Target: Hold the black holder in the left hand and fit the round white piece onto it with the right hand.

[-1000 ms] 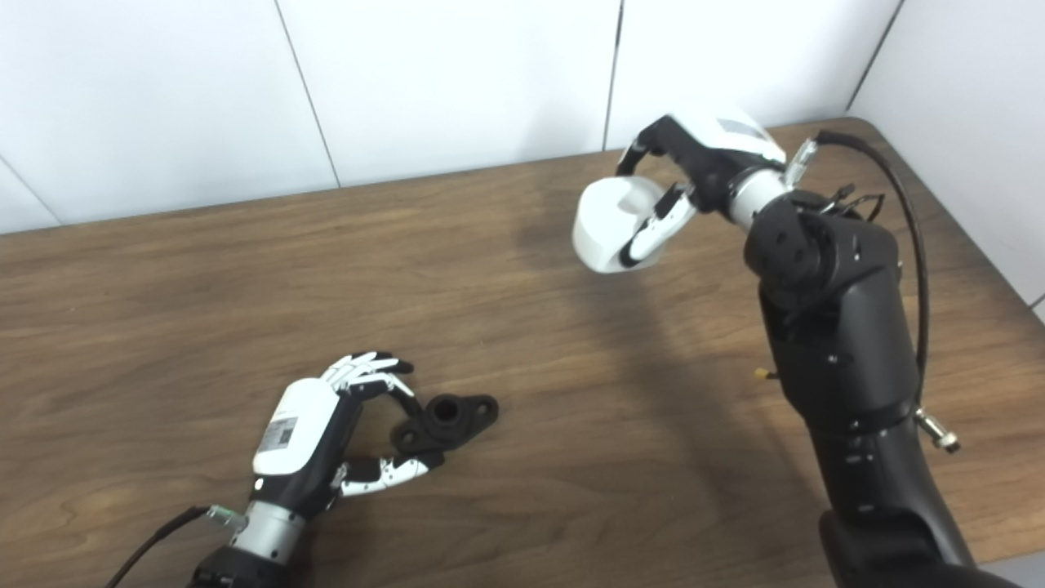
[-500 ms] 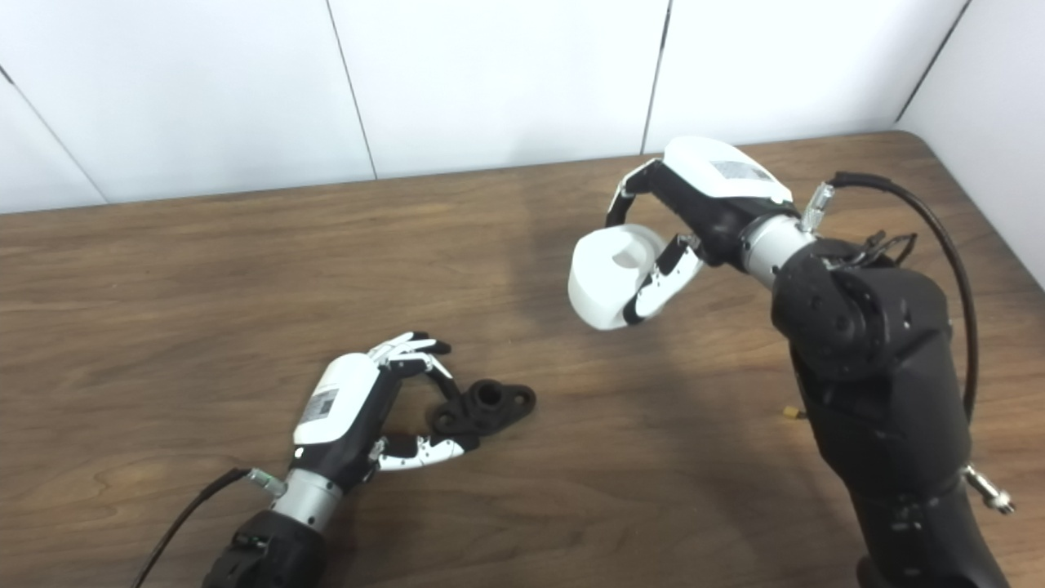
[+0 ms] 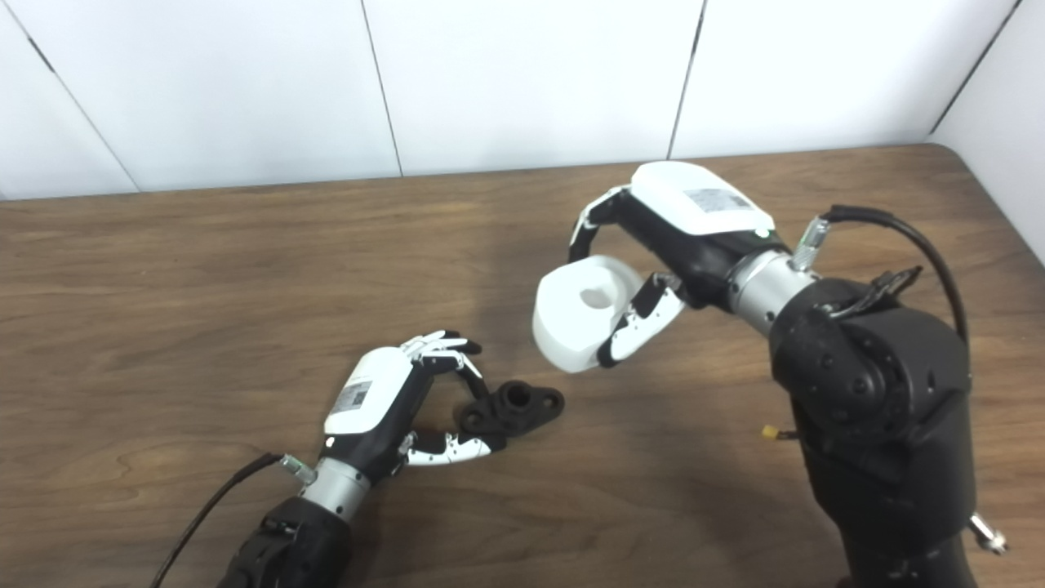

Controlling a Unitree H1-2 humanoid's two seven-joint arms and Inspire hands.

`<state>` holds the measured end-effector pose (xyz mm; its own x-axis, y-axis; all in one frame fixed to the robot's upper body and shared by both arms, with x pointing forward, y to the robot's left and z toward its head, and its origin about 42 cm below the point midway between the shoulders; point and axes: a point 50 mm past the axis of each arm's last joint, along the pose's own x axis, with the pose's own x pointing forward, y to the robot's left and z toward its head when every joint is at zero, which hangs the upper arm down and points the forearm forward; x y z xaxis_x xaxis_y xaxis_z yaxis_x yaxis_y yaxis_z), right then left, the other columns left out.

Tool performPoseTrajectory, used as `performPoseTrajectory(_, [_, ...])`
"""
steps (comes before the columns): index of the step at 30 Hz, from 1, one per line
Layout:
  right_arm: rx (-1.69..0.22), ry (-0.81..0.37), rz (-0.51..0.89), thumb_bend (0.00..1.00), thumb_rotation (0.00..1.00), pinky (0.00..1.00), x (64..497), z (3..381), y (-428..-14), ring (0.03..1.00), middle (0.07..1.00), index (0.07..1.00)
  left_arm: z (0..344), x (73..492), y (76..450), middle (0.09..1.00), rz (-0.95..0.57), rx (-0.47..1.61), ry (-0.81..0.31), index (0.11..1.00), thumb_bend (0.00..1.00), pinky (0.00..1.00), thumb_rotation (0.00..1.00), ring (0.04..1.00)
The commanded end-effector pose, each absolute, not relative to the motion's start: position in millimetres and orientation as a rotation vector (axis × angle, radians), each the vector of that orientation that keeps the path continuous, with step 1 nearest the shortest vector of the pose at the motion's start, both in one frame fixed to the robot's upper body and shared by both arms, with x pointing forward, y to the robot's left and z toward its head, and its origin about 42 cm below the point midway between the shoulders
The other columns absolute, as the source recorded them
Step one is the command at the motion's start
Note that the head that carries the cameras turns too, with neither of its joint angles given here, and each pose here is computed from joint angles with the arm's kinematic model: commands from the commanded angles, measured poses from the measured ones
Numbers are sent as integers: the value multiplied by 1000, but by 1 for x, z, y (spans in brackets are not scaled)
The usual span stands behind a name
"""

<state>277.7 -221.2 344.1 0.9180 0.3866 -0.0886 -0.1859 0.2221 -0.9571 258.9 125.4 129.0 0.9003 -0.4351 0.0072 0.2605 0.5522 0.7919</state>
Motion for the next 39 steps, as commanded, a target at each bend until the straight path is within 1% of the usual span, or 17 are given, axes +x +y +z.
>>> performPoseTrajectory(1, [-1311,-277,356,524,139,736,272,364,-216,863,779,483,105,249,126,797,-505,932,-72,489,517,883,51,883])
performPoseTrajectory(10, [-1288,-307,370,524,138,739,269,368,-209,869,785,483,104,252,127,776,-508,1028,-80,488,519,875,50,866])
performPoseTrajectory(20, [-1282,-342,394,524,139,731,267,373,-200,875,782,483,101,258,138,759,-469,1105,-80,487,520,868,48,850])
performPoseTrajectory(29, [-1297,-350,418,525,140,713,264,372,-193,873,778,483,102,260,143,767,-459,1119,-61,487,520,872,48,854])
performPoseTrajectory(39, [-1290,-331,478,525,140,702,266,358,-188,866,768,482,103,260,144,768,-454,1124,-60,487,521,858,50,849])
